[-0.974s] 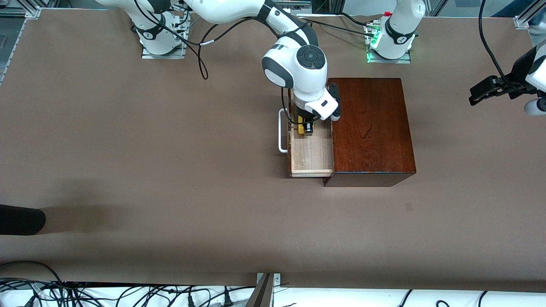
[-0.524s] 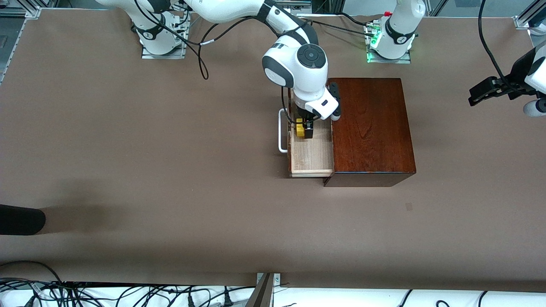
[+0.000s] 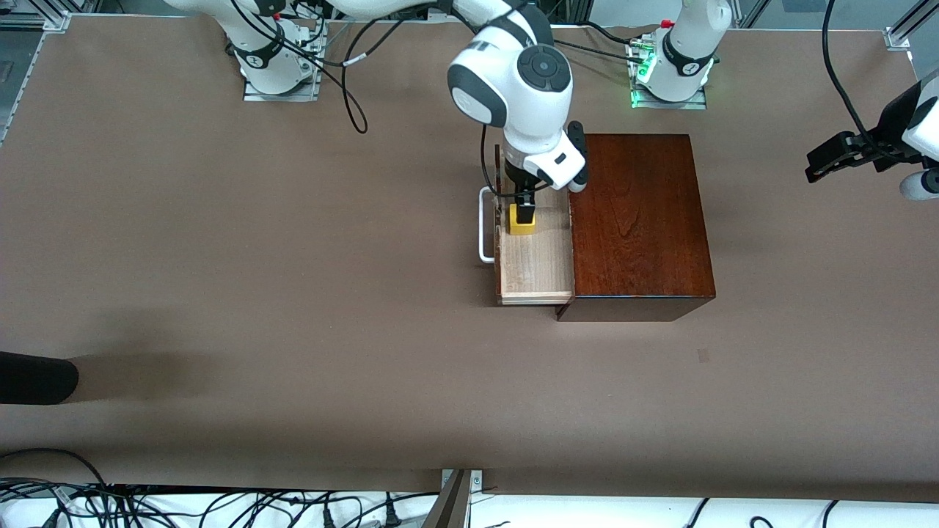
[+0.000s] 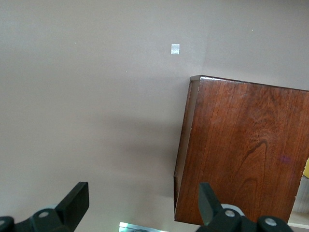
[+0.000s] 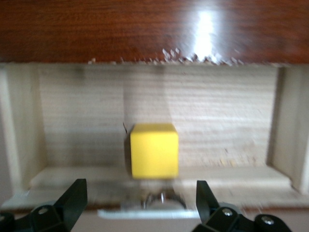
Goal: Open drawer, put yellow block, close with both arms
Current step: 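Lower the cube into the drawer and open the right gripper, then withdraw the right gripper while the left gripper moves toward the drawer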
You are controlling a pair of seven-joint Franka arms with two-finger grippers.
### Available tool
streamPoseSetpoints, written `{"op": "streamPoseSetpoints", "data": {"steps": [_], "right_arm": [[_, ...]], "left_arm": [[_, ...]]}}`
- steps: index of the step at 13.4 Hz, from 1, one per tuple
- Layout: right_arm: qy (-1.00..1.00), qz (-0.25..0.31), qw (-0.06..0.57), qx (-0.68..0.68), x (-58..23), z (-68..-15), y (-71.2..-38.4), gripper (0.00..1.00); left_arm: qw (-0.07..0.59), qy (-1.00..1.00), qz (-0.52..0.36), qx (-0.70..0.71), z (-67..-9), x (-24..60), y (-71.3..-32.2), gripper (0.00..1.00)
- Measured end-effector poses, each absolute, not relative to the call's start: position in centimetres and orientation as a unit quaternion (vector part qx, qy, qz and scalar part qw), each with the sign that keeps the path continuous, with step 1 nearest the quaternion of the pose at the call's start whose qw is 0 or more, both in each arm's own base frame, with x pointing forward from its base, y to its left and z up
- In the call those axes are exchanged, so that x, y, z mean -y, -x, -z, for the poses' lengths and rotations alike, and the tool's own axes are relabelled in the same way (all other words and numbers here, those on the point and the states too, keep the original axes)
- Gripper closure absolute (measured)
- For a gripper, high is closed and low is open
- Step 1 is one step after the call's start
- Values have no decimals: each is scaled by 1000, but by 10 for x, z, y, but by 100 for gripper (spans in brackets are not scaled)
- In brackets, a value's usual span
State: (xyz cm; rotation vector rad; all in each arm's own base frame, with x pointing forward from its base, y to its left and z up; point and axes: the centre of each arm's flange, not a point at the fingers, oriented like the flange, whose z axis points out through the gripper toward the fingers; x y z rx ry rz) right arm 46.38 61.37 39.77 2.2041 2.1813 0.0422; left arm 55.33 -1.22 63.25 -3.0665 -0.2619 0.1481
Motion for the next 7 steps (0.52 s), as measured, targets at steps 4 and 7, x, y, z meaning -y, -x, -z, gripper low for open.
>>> {"op": "streamPoseSetpoints", "data": {"steps": [4, 7], "right_arm": [[-748, -1, 17, -664, -553, -439, -513, 0], [-772, 12, 27, -635, -510, -453, -545, 0]], "left_arm": [[30, 996, -49, 74, -631, 24, -554, 0], [30, 996, -46, 72, -631, 30, -555, 0]]}}
